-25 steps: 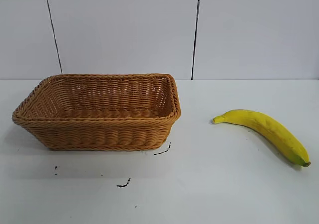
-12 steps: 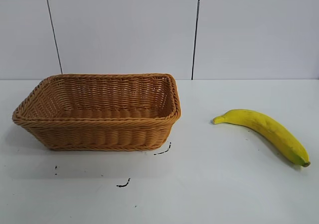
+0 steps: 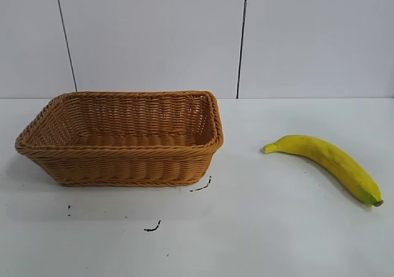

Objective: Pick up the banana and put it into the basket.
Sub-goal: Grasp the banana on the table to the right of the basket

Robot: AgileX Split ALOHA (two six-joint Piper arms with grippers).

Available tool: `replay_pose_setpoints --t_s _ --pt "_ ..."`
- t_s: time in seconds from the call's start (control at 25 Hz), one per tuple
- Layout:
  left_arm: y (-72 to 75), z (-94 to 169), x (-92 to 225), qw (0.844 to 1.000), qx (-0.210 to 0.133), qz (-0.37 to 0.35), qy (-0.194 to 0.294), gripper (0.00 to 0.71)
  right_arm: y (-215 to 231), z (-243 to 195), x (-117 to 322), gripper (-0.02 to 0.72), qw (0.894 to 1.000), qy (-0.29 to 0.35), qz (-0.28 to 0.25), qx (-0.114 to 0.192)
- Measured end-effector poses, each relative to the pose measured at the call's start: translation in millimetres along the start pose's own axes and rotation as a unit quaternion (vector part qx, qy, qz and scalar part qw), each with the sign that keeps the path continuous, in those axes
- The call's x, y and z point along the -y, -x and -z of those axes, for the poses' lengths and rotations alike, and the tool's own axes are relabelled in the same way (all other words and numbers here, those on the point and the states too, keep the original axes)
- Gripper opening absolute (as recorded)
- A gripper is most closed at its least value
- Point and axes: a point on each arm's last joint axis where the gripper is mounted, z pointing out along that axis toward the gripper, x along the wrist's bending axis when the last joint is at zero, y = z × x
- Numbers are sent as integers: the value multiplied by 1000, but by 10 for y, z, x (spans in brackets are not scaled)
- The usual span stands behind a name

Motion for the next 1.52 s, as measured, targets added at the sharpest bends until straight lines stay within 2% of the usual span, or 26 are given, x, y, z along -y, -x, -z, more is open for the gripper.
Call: replay_pose_setpoints --t_s 0.24,0.56,1.0,1.28,1.52 --pt "0 0 1 1000 0 0 -1 693 16 -445 -640 690 998 -42 46 -1" --pt "0 0 1 1000 0 0 -1 693 10 -898 -1296 690 990 -30 138 -16" --pt "0 0 1 1000 0 0 -1 693 -9 -1626 -1276 690 984 -98 136 -54" --pt "0 0 1 1000 0 0 -1 693 9 -2053 -1175 690 980 -140 129 -61" --pt "0 0 1 1000 0 0 -1 693 25 -2245 -1158 690 981 -136 127 -56"
